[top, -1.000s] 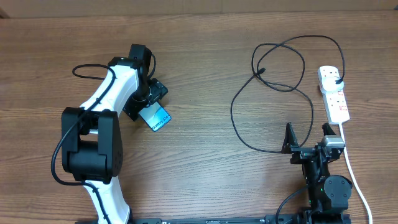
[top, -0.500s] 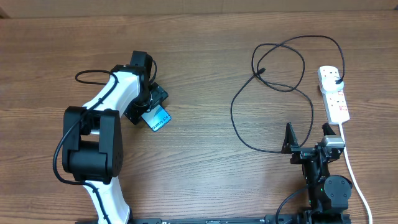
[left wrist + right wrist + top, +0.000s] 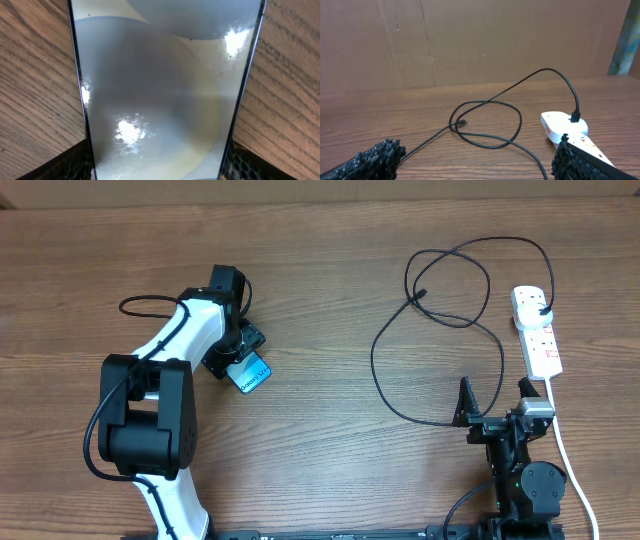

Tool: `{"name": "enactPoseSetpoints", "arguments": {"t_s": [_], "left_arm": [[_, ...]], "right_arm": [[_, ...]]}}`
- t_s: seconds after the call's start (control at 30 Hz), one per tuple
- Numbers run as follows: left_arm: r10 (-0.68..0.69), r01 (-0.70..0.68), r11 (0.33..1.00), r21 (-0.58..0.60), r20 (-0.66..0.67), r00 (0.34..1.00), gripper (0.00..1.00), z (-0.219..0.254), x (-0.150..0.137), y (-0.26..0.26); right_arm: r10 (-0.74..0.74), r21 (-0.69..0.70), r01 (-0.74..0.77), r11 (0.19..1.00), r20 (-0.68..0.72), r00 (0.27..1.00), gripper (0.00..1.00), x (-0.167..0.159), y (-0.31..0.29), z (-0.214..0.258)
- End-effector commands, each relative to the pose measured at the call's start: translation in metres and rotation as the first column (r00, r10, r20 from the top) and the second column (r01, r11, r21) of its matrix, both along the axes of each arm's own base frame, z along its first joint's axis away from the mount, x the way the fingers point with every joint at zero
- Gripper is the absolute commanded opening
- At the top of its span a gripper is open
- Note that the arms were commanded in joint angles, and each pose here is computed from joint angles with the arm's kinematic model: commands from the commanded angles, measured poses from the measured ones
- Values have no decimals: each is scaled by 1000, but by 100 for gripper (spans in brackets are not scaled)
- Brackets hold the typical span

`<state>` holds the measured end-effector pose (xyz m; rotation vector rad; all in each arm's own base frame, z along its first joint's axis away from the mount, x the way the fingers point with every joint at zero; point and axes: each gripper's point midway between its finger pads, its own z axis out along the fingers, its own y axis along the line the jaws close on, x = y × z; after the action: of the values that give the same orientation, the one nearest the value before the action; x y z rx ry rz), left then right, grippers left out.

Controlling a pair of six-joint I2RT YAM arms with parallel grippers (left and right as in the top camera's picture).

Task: Plug charger to phone and switch on socket
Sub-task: 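Grasp the blue phone with the left gripper and lift it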

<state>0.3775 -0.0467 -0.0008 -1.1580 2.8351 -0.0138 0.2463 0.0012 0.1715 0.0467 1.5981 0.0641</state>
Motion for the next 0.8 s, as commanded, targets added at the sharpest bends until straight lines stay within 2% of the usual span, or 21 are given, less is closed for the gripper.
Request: {"name": "enactPoseSetpoints", "arguments": {"t_s": [0.0,0.17,0.47,0.77], "left_arm": [[4,-7,999,-43,-71,997,74,-23,-17,-7],[3,-7,999,-50,-71,997,66,-23,-17,-8],[2,-8,997,-80,-74,997,67,-19,-15,-13],[2,-7,997,-80,-64,998,66,11,1,-15]], "right_arm": [[10,-5,-10,1000,3,1000,100,0,2,-2],[10,-5,-10,1000,3,1000,100,0,2,-2],[10,-5,-10,1000,3,1000,100,0,2,-2],[10,-5,-10,1000,3,1000,100,0,2,-2]]}}
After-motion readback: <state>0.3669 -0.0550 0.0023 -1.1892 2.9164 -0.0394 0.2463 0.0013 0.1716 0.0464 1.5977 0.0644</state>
